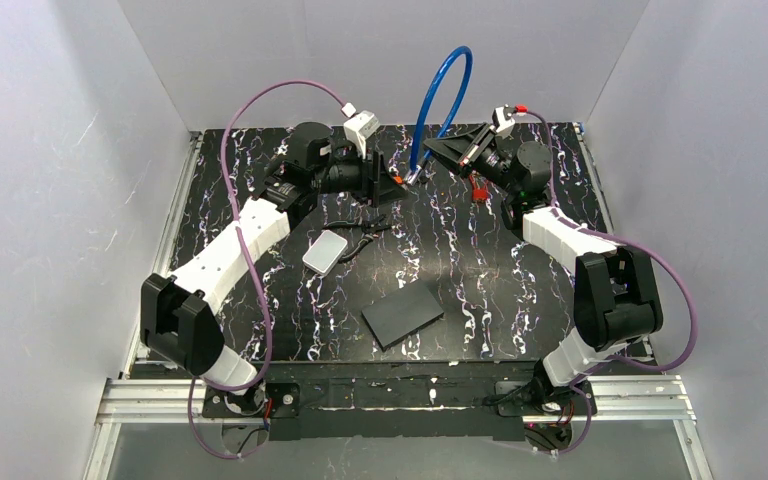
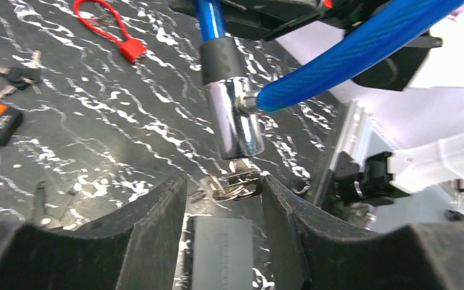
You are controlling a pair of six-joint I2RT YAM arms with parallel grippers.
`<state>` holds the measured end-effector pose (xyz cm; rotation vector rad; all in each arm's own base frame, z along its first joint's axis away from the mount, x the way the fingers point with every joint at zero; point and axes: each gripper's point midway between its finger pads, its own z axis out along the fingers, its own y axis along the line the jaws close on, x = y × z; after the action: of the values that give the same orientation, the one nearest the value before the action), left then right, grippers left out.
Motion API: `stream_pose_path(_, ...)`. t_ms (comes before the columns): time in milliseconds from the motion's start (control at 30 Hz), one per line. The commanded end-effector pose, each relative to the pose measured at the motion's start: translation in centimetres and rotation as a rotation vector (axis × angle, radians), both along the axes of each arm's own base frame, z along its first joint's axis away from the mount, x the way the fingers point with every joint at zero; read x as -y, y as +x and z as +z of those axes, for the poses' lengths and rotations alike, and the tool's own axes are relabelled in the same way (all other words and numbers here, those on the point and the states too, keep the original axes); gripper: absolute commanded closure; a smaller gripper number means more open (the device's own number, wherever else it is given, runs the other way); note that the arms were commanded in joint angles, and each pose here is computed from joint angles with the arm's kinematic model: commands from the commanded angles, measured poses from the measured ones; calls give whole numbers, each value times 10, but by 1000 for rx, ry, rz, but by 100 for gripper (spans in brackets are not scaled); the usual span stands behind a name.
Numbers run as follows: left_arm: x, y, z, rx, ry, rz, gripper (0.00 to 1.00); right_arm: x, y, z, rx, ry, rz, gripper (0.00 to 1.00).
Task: Lock with the key
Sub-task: Lock the lock.
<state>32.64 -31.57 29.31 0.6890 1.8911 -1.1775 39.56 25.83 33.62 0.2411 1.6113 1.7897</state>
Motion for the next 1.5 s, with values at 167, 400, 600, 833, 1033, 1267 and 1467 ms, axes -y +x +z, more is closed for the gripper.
stream_pose_path(167,-21,10,14,257,202,113,51,7,-4,24,70,13,-38,99)
stream_pose_path(400,-10,9,13,330,278,101,51,7,-3,20,66,-2,-41,99)
stream_pose_path(600,-4,13,16,367,323,120,55,7,-5,19,69,-7,-41,99)
stream_pose_path(833,-7,12,13,360,347,135,81,7,-6,23,79,-5,-37,99)
stream_pose_path(1033,-6,2,12,350,334,98,70,8,-5,25,82,-2,-41,99)
stream_pose_path(1267,2,-11,14,337,292,26,61,8,-5,21,78,-11,-44,99)
stream_pose_path(1467,2,-3,8,367,345,53,62,8,-5,22,77,-8,-41,99)
